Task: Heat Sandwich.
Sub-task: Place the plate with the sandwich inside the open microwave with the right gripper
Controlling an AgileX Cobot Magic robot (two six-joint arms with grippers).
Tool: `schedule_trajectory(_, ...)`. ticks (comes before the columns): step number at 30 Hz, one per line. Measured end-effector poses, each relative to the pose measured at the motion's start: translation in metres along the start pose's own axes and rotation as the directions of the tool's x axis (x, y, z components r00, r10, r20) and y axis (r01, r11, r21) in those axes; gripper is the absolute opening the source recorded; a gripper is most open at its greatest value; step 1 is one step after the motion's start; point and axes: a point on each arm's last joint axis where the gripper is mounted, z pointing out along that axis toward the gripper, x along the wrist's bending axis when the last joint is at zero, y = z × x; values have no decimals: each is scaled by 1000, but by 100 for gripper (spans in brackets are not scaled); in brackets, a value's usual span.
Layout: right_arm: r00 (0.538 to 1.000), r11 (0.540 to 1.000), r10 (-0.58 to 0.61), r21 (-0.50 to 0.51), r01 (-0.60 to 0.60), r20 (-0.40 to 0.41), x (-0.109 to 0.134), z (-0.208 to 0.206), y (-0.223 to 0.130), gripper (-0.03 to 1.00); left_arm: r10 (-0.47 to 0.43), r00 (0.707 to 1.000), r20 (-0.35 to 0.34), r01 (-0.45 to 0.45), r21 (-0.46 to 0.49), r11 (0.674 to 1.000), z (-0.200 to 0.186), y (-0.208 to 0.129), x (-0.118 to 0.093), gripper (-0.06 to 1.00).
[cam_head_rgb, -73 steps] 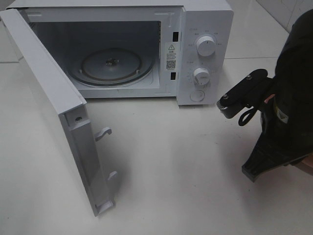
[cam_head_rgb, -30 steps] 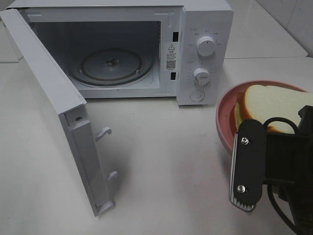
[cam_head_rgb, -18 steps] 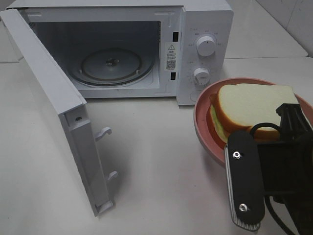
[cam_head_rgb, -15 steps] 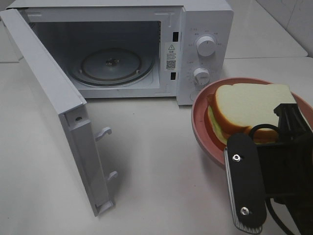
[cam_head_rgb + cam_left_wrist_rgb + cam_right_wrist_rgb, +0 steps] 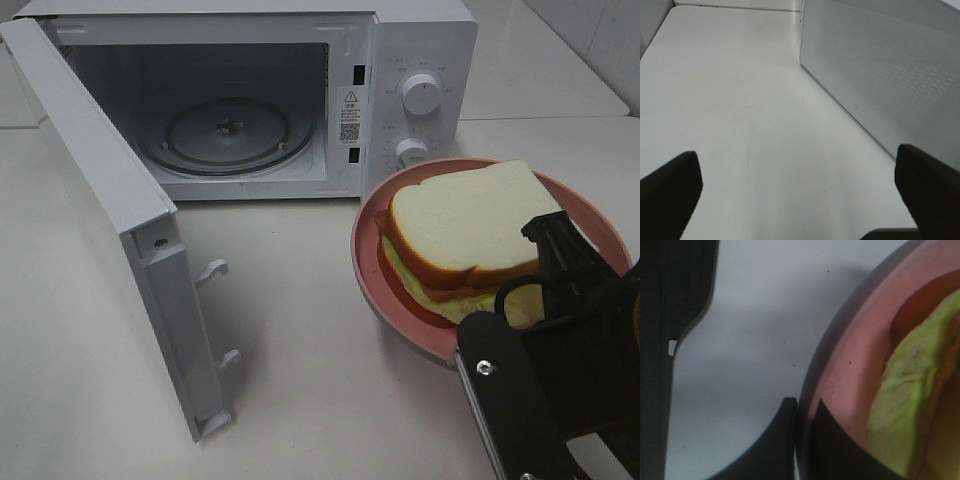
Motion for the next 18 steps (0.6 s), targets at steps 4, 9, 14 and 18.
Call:
schedule_trajectory(4, 1000, 1000, -14, -3, 14, 0, 0, 0, 0, 3, 0, 1000, 0, 0, 0, 1000, 0, 0, 0, 97)
schedule_trajectory(9, 996, 995, -90, -39, 90, 8, 0, 0, 4, 3, 0, 1000, 0, 0, 0, 1000, 0, 0, 0, 97)
schedule_trajectory(14, 986, 983, -163, -85, 164, 19, 0, 0, 8, 3, 0, 1000, 0, 0, 0, 1000, 0, 0, 0, 97)
schedule_trajectory(18, 971, 966, -235, -102, 237, 35, -1, -1, 10, 3, 0, 1000, 0, 0, 0, 1000, 0, 0, 0, 97)
